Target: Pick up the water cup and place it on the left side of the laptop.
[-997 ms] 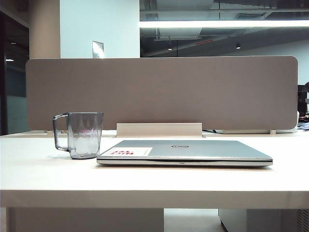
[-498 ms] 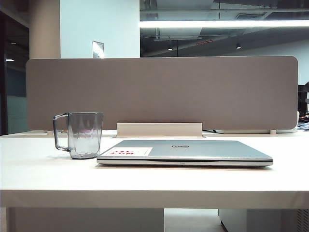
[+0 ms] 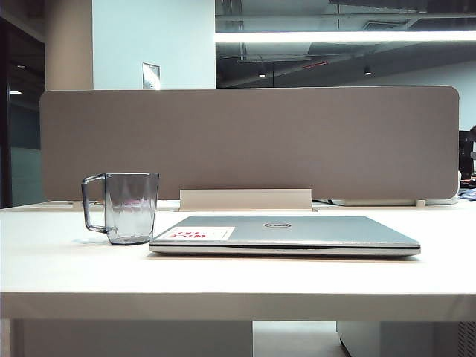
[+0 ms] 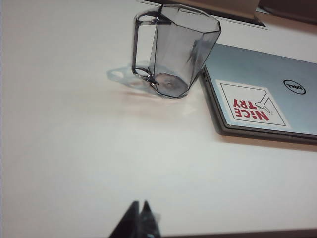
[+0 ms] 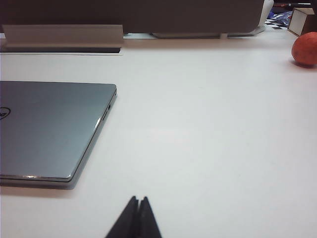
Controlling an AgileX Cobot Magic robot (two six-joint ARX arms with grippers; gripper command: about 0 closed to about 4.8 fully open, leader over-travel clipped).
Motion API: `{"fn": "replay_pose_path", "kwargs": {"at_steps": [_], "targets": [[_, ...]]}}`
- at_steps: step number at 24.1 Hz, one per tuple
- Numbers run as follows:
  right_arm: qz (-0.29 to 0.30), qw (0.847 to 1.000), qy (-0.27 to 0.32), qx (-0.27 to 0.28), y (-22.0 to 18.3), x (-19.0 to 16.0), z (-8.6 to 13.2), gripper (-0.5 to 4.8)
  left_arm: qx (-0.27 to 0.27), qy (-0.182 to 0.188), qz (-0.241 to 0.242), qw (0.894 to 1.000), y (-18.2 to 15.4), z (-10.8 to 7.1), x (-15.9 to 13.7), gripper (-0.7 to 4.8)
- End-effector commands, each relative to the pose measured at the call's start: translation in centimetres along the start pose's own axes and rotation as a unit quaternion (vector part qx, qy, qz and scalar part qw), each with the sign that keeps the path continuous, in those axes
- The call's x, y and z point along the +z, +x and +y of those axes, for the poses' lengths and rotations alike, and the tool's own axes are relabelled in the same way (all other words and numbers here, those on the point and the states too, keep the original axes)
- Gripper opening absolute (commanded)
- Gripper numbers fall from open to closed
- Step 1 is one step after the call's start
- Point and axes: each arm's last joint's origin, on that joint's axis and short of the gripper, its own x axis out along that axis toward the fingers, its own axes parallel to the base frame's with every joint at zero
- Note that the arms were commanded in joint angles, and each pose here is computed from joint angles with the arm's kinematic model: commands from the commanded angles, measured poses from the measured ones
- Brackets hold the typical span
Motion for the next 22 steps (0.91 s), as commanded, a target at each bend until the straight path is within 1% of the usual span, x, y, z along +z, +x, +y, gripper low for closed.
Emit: {"fn": "replay_pose_path", "kwargs": {"at_steps": [1,3,4,5,6,7,10,12,17,19,22], "targets": [[-0.001,1.000,0.001,-0.002,0.0,-0.1,0.0,-0.01,-0.001,0.000,0.000,1.000,0.0,0.0,0.1,-0.06],[-0.001,1.000,0.001,-0.002,0.0,-0.1,0.0,-0.01,0.001,0.000,0.000,1.000,0.0,0.0,0.1,-0.06],[-0.001,1.000,0.001,-0.002,0.0,-0.1,0.0,-0.01,0.005,0.012,-0.001,1.000,0.0,0.0,0.1,-0.06],[-0.001,1.000,0.001,-0.002,0.0,-0.1,0.0,-0.01,0.025,0.039,-0.005,0.999,0.0,0.2,0.1,-0.06],[-0.001,1.000,0.001,-0.002,0.0,-0.1,0.0,-0.01,0.034,0.044,-0.010,0.998,0.0,0.4,0.1,-0.06],[-0.001,1.000,0.001,-0.003,0.0,-0.1,0.0,-0.01,0.056,0.037,-0.023,0.997,0.1,0.9,0.1,-0.06],[-0.001,1.000,0.001,-0.002,0.0,-0.1,0.0,-0.01,0.088,0.026,-0.047,0.995,0.0,1.6,0.4,-0.05],[-0.001,1.000,0.001,-0.002,0.0,-0.1,0.0,-0.01,0.124,0.023,-0.072,0.989,-0.2,2.3,0.8,-0.05],[0.000,1.000,0.001,-0.002,0.0,-0.1,0.0,-0.01,0.169,0.014,-0.083,0.982,-0.3,3.2,0.8,-0.06],[0.000,1.000,0.001,-0.002,0.0,-0.1,0.0,-0.01,0.172,0.018,-0.082,0.982,-0.3,3.2,0.9,-0.05],[0.001,1.000,0.001,-0.002,0.0,-0.2,0.0,-0.01,0.165,0.039,-0.077,0.982,-0.3,3.2,0.8,-0.05]]}}
